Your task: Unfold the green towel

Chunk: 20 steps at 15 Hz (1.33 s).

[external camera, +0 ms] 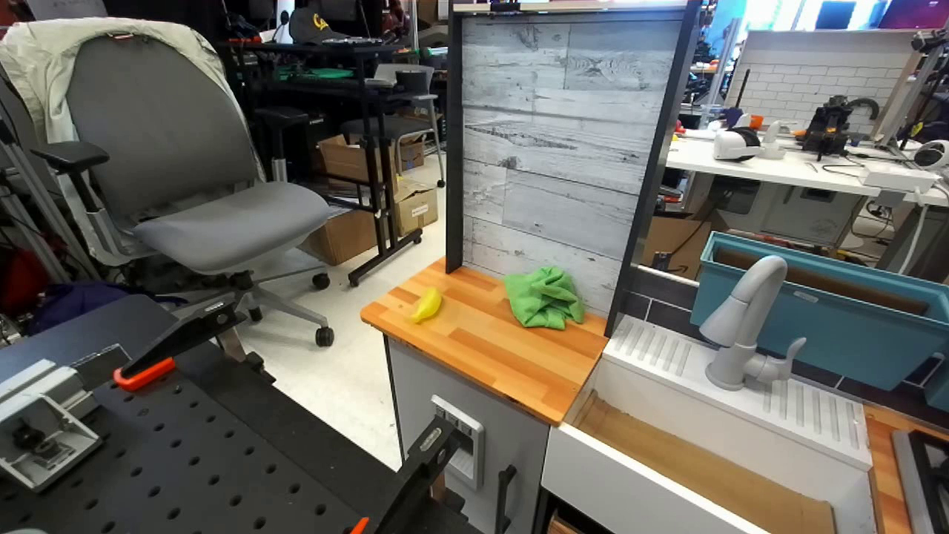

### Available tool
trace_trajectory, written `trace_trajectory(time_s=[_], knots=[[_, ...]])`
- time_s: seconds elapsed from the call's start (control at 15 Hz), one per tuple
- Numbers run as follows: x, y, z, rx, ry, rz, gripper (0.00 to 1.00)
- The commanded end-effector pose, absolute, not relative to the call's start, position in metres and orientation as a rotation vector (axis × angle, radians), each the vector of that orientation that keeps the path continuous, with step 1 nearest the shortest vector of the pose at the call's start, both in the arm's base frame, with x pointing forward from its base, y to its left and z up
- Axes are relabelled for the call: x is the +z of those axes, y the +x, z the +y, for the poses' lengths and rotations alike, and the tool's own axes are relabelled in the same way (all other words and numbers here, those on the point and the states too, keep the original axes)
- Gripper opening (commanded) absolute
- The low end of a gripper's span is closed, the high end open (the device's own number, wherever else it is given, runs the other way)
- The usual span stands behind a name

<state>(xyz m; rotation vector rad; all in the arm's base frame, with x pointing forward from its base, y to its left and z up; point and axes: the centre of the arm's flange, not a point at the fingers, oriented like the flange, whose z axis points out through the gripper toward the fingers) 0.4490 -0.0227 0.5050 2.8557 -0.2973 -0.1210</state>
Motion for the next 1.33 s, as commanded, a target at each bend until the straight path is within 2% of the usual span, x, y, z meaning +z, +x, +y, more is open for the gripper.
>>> trace_trajectory(time_s=[0.0,0.8,1.27], knots=[[0.454,0.466,-0.027,-0.053,2.811,-0.224,1.0],[0.291,0.554,-0.016,-0.046,2.923,-0.059,1.0],[0.224,0.616,-0.004,-0.226,2.908,-0.059,1.0]])
